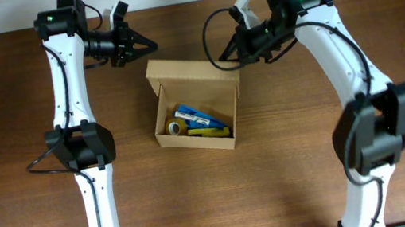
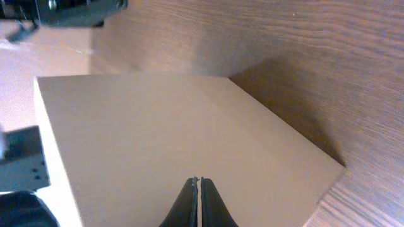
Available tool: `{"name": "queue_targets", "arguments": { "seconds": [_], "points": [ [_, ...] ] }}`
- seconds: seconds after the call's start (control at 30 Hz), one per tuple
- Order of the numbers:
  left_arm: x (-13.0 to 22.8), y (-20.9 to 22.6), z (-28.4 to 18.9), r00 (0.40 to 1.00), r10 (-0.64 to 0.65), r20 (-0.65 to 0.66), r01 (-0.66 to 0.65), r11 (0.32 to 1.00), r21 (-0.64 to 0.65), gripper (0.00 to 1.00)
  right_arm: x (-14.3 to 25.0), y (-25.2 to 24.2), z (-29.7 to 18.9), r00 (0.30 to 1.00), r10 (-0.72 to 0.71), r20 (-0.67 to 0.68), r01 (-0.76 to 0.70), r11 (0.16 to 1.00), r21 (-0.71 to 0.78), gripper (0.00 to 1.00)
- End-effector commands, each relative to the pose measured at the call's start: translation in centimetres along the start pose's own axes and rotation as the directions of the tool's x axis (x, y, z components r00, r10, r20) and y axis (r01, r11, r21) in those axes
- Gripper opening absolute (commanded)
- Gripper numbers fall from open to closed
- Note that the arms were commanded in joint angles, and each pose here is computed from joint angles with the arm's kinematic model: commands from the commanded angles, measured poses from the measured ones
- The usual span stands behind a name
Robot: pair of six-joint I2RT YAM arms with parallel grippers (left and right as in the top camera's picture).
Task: Pack container
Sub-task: 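Fold the box lid down over the box with both grippers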
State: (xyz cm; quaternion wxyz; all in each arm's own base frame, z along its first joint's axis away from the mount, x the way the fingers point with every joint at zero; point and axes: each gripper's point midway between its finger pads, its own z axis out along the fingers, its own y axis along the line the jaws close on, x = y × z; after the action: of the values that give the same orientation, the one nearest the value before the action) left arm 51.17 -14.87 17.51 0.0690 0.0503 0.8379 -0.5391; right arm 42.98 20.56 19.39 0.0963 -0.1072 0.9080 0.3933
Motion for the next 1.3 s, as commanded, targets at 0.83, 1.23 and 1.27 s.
{"name": "queue_targets", "arguments": {
  "seconds": [0.83,1.23,1.27],
  "points": [
    [8.9,-6.0,-3.7,0.971,0.140,-0.196,-0.241,0.588,-0.772,0.01,7.1,4.2,-3.4,0.957,-0.232,-0.173,0.290,0.784,0.550,0.04],
    [15.5,2.7,0.7,0.914,-0.129,-0.384,-0.239,0.595,-0.767,0.02,9.7,-0.3,2.7,0.949,-0.139,-0.283,0.269,0.826,0.496,0.04],
    [15.7,3.1,0.8,0.912,-0.137,-0.388,-0.237,0.595,-0.768,0.02,10.1,-0.7,3.5,0.947,-0.133,-0.293,0.267,0.833,0.485,0.04]
  ]
}}
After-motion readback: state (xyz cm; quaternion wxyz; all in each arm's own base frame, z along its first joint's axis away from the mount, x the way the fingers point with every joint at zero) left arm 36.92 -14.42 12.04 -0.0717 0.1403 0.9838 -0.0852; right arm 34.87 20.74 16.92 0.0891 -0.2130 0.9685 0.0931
